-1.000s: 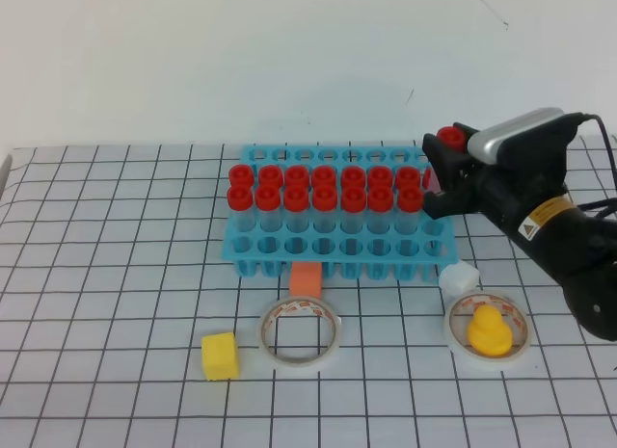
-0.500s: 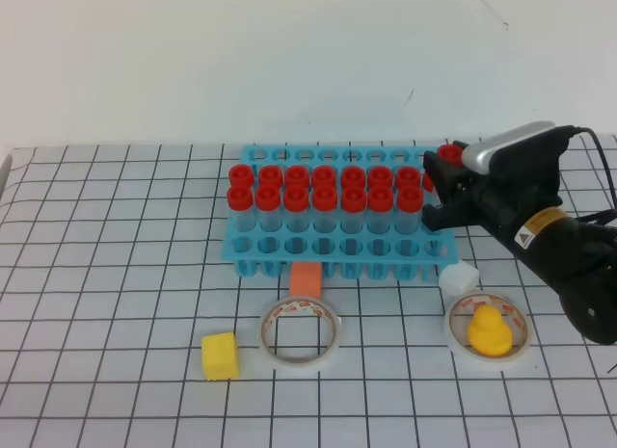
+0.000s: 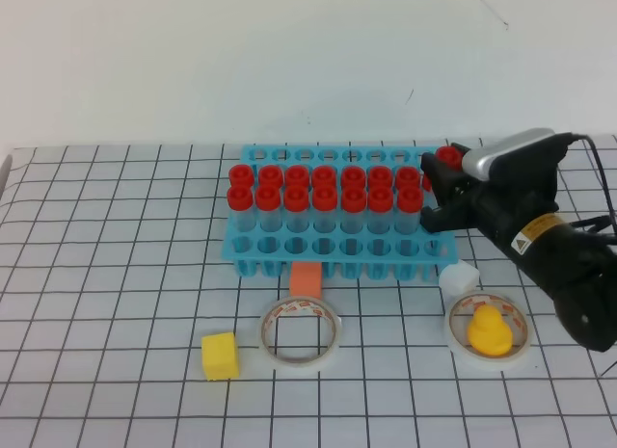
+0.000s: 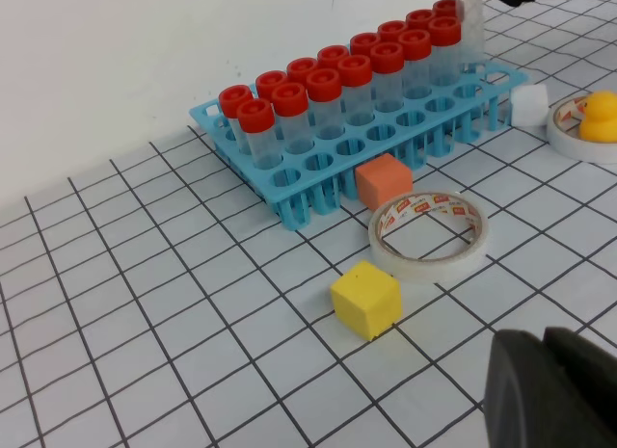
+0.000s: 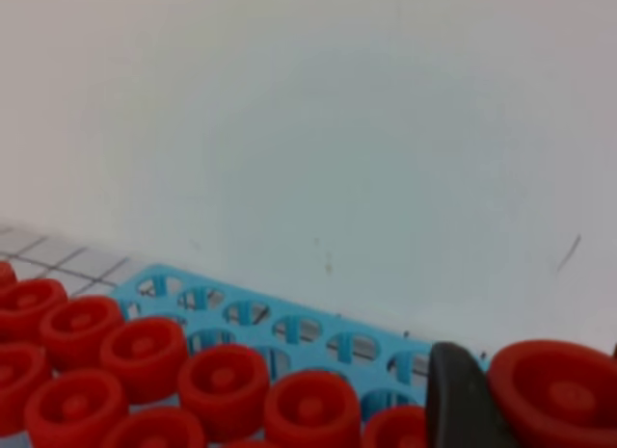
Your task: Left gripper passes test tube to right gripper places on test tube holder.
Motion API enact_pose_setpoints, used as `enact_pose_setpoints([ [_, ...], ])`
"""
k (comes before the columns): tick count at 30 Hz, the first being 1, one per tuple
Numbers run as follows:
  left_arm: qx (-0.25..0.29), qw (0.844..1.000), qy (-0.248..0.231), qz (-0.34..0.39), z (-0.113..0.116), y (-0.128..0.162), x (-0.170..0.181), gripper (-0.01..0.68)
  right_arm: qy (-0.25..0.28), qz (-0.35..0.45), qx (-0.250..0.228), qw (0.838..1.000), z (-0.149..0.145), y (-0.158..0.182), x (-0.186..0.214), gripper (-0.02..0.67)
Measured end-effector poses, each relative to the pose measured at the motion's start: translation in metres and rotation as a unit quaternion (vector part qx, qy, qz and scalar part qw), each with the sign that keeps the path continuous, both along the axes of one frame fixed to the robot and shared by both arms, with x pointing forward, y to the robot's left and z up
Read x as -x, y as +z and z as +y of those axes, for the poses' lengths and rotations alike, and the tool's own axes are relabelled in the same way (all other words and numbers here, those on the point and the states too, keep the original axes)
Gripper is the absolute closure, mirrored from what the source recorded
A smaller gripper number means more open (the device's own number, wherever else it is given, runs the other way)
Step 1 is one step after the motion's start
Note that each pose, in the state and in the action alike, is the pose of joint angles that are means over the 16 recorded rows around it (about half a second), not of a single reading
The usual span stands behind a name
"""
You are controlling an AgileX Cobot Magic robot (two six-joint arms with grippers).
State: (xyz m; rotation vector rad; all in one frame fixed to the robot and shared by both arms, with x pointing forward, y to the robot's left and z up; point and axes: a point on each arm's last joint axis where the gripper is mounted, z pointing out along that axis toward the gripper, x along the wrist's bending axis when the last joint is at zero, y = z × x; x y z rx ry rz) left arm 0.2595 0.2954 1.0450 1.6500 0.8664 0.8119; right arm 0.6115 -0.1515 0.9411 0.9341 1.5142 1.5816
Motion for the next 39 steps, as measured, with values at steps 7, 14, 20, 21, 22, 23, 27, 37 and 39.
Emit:
enact_pose_setpoints([
  [7, 0.0, 1.0, 0.0, 0.0, 0.0, 0.0, 0.0, 0.674, 0.003, -0.018, -0.013, 1.0, 0.001, -0.007, -0.001, 0.368],
  [14, 0.0, 1.0, 0.0, 0.0, 0.0, 0.0, 0.0, 0.674, 0.004, -0.023, -0.013, 1.0, 0.0, -0.009, 0.003, 0.368],
  [20, 0.0, 1.0, 0.0, 0.0, 0.0, 0.0, 0.0, 0.674, 0.004, -0.022, -0.008, 1.0, -0.003, -0.009, 0.011, 0.368],
  [21, 0.0, 1.0, 0.0, 0.0, 0.0, 0.0, 0.0, 0.674, 0.004, -0.022, -0.007, 1.0, -0.004, -0.009, 0.012, 0.368],
  [22, 0.0, 1.0, 0.0, 0.0, 0.0, 0.0, 0.0, 0.674, 0.004, -0.022, -0.006, 1.0, -0.004, -0.009, 0.014, 0.368],
  [23, 0.0, 1.0, 0.0, 0.0, 0.0, 0.0, 0.0, 0.674, 0.004, -0.021, -0.006, 1.0, -0.005, -0.009, 0.015, 0.368],
  [27, 0.0, 1.0, 0.0, 0.0, 0.0, 0.0, 0.0, 0.674, 0.004, -0.021, -0.004, 1.0, -0.006, -0.009, 0.019, 0.368],
  [37, 0.0, 1.0, 0.0, 0.0, 0.0, 0.0, 0.0, 0.674, 0.003, -0.023, -0.004, 1.0, -0.005, -0.008, 0.016, 0.369],
  [39, 0.0, 1.0, 0.0, 0.0, 0.0, 0.0, 0.0, 0.674, 0.002, -0.023, -0.004, 1.0, -0.005, -0.008, 0.015, 0.369],
])
